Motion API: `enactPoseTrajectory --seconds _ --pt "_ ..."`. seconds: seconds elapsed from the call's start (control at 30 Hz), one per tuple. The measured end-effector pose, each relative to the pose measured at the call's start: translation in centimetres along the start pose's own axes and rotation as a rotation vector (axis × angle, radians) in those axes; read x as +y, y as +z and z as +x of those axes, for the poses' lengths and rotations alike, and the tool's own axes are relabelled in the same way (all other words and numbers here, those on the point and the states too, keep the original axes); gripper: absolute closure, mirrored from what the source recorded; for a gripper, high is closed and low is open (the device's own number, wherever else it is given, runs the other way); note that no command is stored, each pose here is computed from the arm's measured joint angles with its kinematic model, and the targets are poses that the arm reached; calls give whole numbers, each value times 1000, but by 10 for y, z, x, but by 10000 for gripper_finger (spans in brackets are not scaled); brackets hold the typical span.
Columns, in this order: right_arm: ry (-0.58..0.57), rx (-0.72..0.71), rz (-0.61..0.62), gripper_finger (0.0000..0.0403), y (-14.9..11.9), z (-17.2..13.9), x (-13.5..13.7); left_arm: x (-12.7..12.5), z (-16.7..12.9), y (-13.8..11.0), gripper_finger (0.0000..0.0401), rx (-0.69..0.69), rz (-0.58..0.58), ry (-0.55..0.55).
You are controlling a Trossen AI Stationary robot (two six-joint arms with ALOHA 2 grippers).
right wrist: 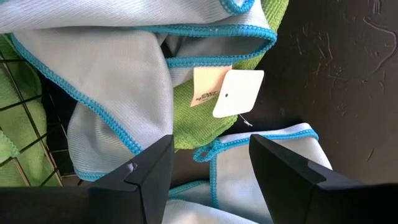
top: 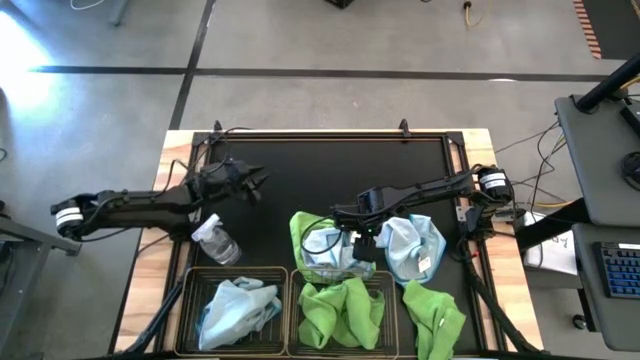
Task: Sort microfiber towel by color & place in baskets
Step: Put the right blue towel into the left wire basket
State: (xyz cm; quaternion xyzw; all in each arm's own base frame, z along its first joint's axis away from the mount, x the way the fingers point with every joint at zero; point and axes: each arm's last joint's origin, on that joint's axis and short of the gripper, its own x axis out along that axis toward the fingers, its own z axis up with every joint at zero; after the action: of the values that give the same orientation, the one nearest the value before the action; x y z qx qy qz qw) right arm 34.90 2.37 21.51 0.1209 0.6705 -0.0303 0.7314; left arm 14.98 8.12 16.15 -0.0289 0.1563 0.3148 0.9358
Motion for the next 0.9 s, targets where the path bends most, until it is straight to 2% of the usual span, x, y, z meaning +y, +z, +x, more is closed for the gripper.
enactPoseTrajectory --seconds 0.4,0.6,0.8,0.9 --pt "-1 4 -1 197 0 0 0 -2 19 -7 272 2 -48 -5" --pt "-1 7 3 197 -1 0 0 -3 28 -17 272 52 -52 -3" --pt "-1 9 47 197 0 1 0 -5 36 -23 272 50 -103 -2" --pt "41 22 64 197 -1 1 1 -6 40 -24 272 25 -108 -5"
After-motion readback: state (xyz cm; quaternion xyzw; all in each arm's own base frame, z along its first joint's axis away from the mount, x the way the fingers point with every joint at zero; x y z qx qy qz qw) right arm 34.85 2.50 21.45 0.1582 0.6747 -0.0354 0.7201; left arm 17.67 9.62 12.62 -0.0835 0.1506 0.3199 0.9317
